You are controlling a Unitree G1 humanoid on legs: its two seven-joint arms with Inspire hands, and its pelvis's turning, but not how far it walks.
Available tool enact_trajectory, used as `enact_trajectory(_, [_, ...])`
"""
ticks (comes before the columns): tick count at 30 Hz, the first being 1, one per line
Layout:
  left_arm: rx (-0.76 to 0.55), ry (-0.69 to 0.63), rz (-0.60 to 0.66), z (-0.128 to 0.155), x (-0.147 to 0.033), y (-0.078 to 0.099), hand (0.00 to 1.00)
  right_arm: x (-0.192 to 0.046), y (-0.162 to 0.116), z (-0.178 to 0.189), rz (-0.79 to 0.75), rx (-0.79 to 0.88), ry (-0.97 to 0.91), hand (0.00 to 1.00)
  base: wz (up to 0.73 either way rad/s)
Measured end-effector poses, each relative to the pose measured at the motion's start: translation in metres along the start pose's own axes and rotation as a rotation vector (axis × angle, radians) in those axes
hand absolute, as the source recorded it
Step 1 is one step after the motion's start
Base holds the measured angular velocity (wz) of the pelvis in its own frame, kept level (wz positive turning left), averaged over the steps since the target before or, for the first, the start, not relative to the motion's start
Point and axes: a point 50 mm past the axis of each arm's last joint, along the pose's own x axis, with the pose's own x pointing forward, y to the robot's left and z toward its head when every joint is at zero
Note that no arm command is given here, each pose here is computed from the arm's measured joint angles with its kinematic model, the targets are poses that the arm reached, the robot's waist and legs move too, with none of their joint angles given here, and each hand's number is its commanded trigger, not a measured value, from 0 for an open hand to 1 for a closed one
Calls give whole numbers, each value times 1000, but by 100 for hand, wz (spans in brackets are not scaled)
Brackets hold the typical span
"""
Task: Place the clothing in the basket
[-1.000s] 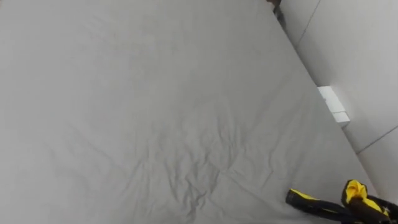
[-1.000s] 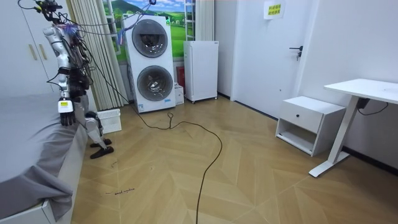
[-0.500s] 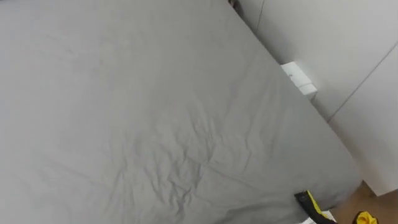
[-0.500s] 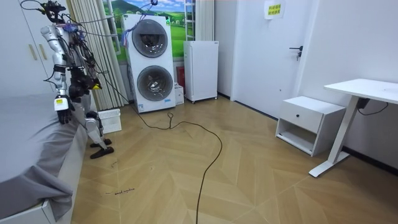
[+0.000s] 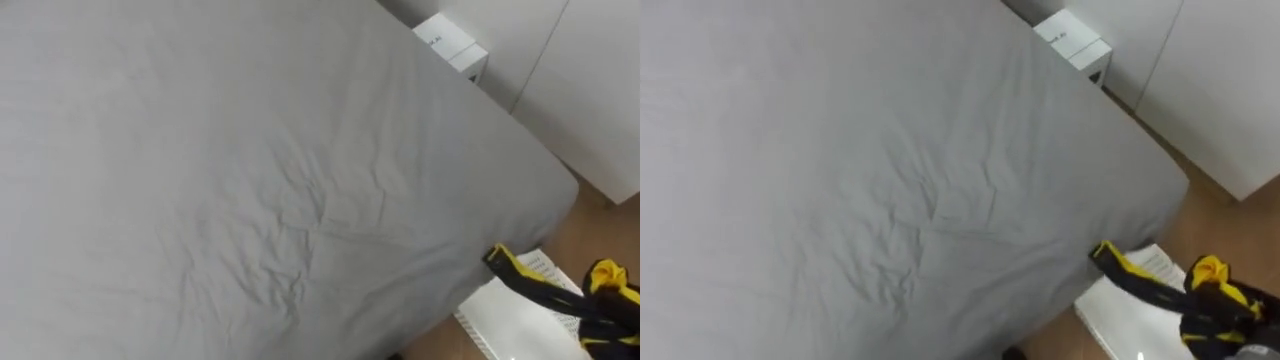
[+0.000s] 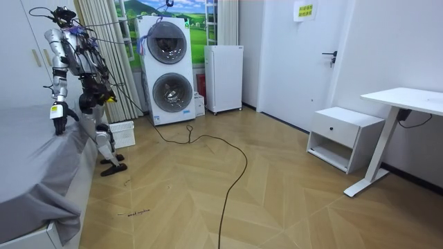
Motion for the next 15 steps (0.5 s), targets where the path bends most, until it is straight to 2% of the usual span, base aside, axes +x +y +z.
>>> enact_trajectory(6, [-9,-29,-19,9,0,-5,0,2,8,9,-3,-4,-38,100,0])
enact_trajectory(7, [-14,-52,-19,11,0,-5,0,2,8,12,-4,0,-46,51,0])
enact_trajectory(8, [-18,-81,-19,17,0,-5,0,4,8,14,-11,2,-52,22,0])
enact_trajectory(9, [-19,-88,-19,20,0,-5,0,4,8,16,-16,3,-54,0,0])
enact_trajectory(15, [-20,-107,-20,29,0,-5,0,9,-2,25,-54,3,-73,0,1])
